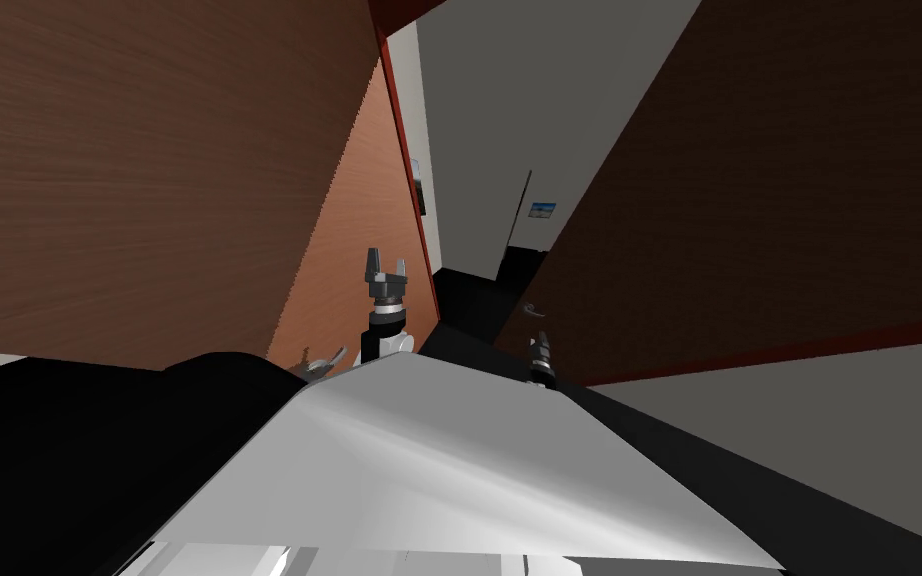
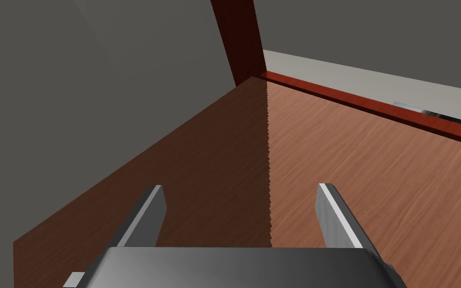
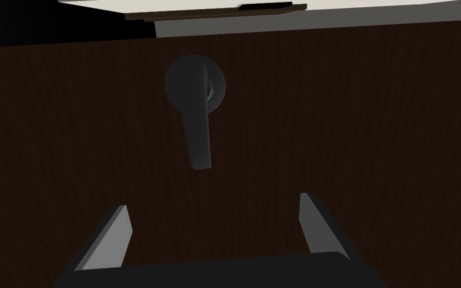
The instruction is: Pull the door open
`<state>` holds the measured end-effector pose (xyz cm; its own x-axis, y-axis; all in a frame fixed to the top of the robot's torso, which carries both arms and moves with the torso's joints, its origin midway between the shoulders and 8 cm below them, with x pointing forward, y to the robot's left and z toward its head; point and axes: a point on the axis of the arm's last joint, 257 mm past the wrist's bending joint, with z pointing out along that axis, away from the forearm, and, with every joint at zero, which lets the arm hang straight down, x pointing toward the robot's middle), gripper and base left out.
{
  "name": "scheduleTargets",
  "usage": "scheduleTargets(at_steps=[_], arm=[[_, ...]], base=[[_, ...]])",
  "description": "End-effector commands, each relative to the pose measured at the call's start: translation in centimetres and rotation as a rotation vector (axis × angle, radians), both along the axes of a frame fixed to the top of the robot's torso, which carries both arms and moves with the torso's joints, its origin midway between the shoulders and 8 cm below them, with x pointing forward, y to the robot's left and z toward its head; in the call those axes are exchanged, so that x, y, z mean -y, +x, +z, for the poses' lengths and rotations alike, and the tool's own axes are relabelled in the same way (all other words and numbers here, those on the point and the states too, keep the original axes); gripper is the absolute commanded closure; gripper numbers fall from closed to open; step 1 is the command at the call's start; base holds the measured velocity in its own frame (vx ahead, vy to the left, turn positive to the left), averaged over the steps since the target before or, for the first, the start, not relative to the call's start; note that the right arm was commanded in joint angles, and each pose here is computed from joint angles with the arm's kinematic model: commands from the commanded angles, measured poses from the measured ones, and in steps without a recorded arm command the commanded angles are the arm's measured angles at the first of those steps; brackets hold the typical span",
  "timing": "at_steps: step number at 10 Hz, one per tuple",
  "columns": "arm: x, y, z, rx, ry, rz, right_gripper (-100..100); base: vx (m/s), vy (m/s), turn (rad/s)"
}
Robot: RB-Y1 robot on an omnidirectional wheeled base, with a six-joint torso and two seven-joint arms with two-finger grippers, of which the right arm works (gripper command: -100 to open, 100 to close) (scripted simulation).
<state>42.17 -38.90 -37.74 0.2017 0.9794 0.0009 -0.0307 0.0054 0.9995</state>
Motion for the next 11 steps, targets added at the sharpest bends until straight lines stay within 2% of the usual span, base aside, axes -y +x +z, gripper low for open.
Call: scheduleTargets(at_steps=[1,2,3,9,11], arm=[[0.3,-0.2,-0.7,-0.015,0.003,-0.007,-100],[0.6,-0.4,-1.3,-0.028,0.005,-0.012,-100],[0.5,-0.2,-1.0,-0.020,0.004,-0.009,-100],[6.5,-3.6,-1.4,-0.027,0.007,-0.088,-100],[7.4,-4.1,-1.4,-0.027,0.007,-0.100,-100]], base=[[0.112,-0.032,0.031],[0.123,-0.020,0.053],[0.055,-0.007,0.013],[0.188,-0.002,0.129],[0.144,-0.023,0.068]])
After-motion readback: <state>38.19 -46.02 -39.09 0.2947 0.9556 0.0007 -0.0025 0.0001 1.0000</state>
